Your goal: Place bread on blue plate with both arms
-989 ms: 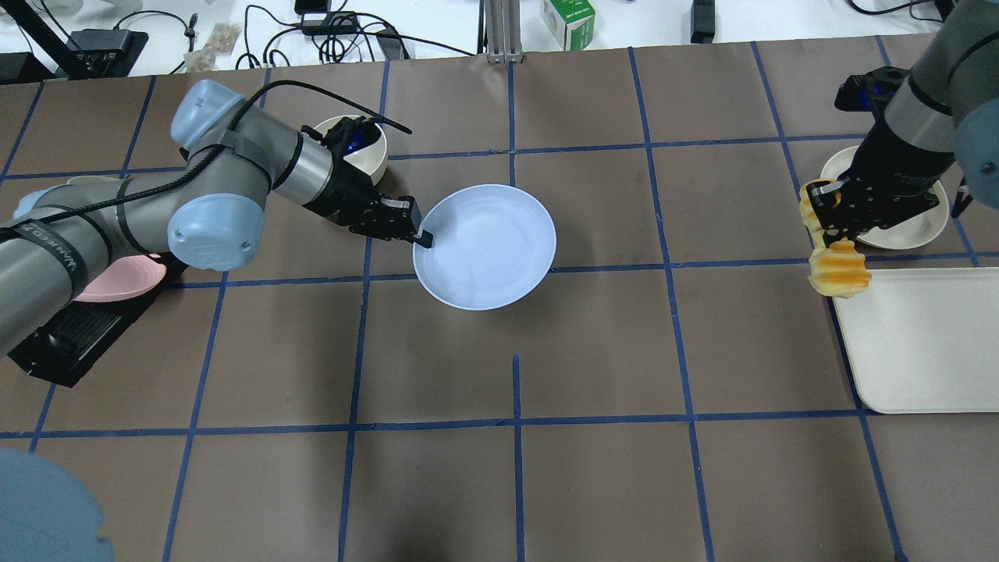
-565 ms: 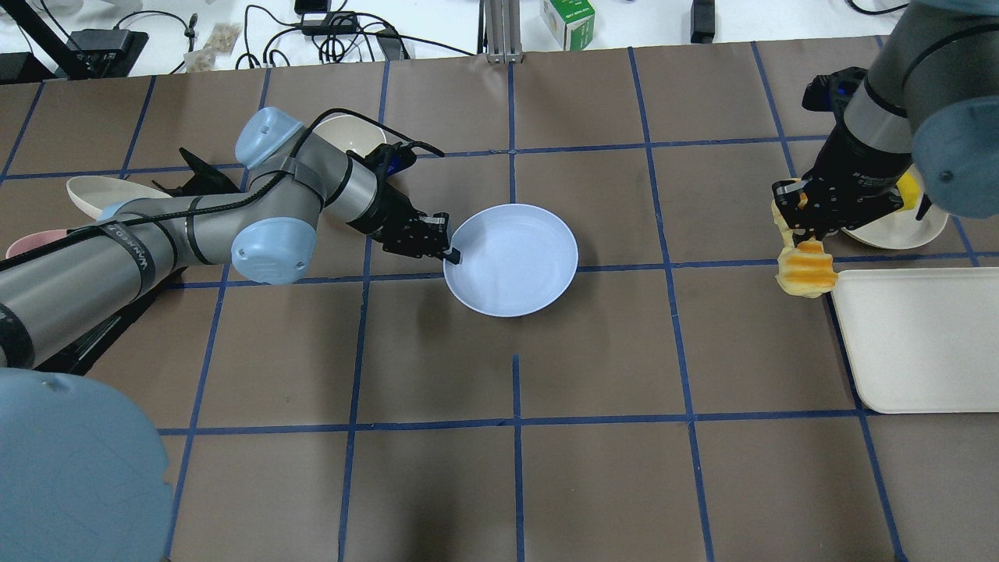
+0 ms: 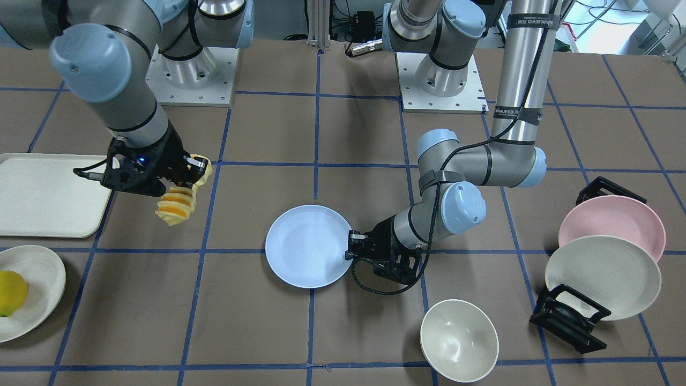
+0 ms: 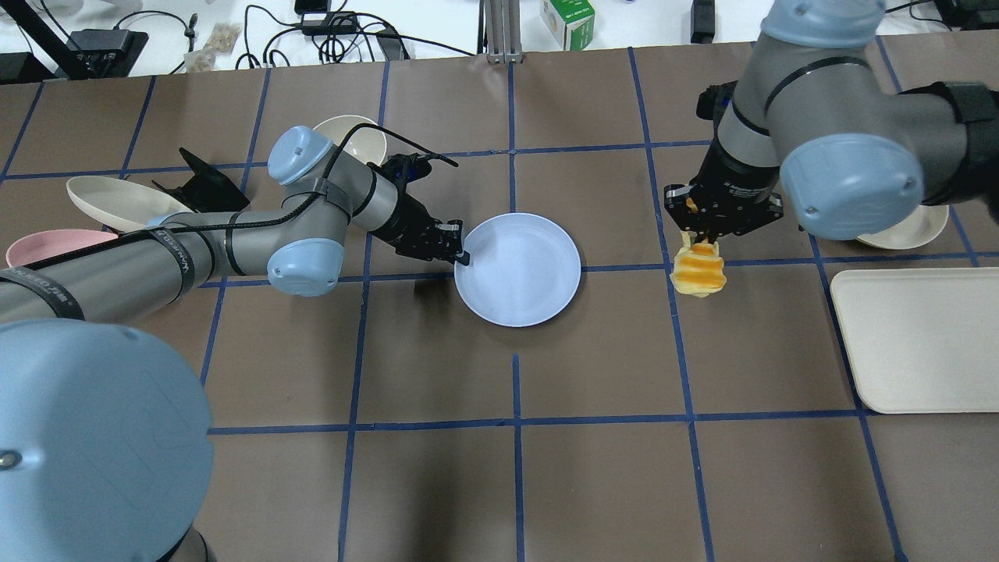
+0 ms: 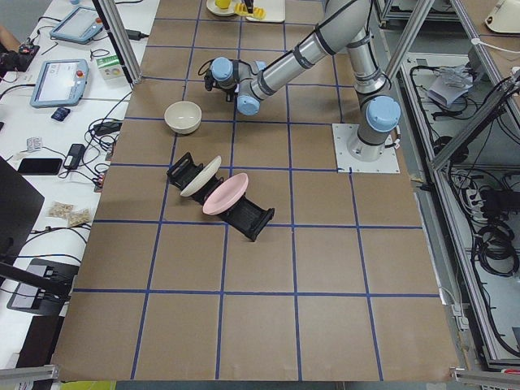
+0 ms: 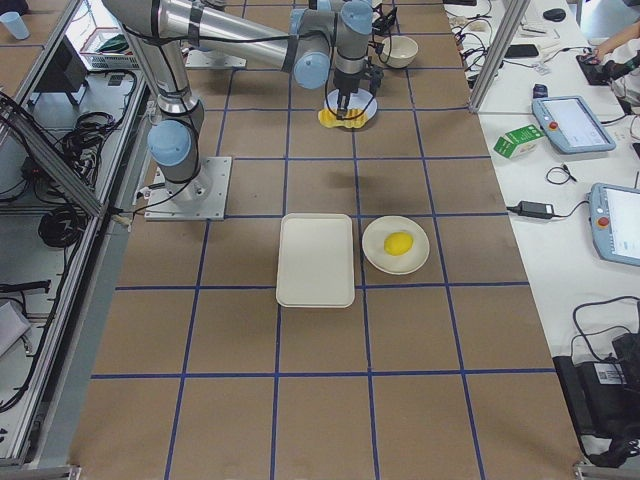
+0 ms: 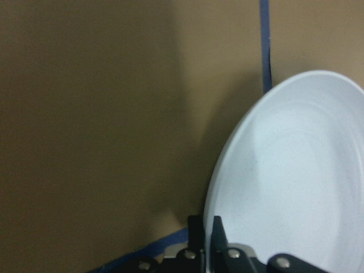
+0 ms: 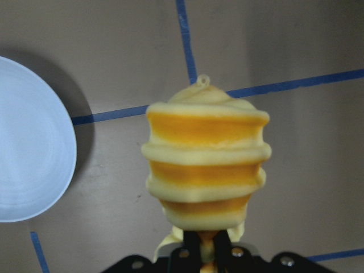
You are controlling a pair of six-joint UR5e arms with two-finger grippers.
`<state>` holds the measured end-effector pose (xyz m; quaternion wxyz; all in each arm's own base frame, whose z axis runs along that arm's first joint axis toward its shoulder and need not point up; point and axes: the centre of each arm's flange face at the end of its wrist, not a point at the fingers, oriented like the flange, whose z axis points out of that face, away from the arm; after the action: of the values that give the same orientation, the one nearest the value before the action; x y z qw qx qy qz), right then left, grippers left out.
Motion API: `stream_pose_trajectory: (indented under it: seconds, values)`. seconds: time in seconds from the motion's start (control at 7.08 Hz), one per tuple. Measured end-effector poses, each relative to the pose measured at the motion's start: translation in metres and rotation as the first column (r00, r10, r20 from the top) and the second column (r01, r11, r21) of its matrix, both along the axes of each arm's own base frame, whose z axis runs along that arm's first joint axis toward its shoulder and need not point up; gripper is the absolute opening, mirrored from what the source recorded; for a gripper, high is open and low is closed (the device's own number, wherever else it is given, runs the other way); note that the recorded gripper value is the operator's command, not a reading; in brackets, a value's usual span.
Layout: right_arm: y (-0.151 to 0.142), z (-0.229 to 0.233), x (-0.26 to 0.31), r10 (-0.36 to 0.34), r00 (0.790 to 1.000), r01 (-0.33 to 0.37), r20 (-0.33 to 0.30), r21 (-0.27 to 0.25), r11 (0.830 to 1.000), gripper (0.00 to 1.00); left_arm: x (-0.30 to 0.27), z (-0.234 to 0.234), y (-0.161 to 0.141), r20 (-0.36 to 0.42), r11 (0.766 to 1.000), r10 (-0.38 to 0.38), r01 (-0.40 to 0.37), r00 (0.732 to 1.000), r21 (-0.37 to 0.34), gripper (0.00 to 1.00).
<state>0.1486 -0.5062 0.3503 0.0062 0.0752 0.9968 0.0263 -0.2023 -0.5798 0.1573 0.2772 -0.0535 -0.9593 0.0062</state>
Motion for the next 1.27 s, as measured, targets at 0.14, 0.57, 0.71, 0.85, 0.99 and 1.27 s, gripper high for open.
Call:
stream_pose_trajectory:
  seconds: [0.14, 0.57, 0.71, 0.85, 0.99, 1.27]
  values:
    - [0.0, -0.011, 0.028, 0.006, 1.0, -0.006, -0.001, -0.007, 1.0, 0.0, 0.0, 0.011, -0.003, 0.0, 1.0, 0.0, 0.0, 1.0, -0.03, 1.0]
    - [-0.005, -0.051, 0.118, 0.011, 1.0, -0.011, 0.004, -0.014, 1.0, 0.0, 0.009, 0.113, -0.016, 0.096, 0.996, 0.0, 0.008, 0.995, -0.091, 1.0]
    - [-0.008, -0.059, 0.149, 0.015, 1.0, -0.015, 0.0, -0.014, 1.0, 0.0, 0.014, 0.16, -0.014, 0.14, 0.998, -0.002, 0.01, 0.99, -0.055, 1.0]
    - [-0.014, -0.067, 0.177, 0.022, 1.0, -0.022, -0.005, -0.017, 1.0, 0.0, 0.019, 0.211, -0.007, 0.199, 1.0, -0.007, 0.011, 0.98, -0.015, 1.0]
    - [-0.02, -0.077, 0.196, 0.032, 0.999, -0.032, -0.009, -0.014, 0.999, 0.0, 0.027, 0.26, 0.008, 0.282, 1.0, -0.014, 0.011, 0.959, 0.012, 1.0]
    - [-0.026, -0.102, 0.217, 0.051, 0.999, -0.051, -0.013, -0.009, 0.999, 0.0, 0.04, 0.332, 0.049, 0.413, 0.999, -0.028, 0.013, 0.911, 0.039, 1.0]
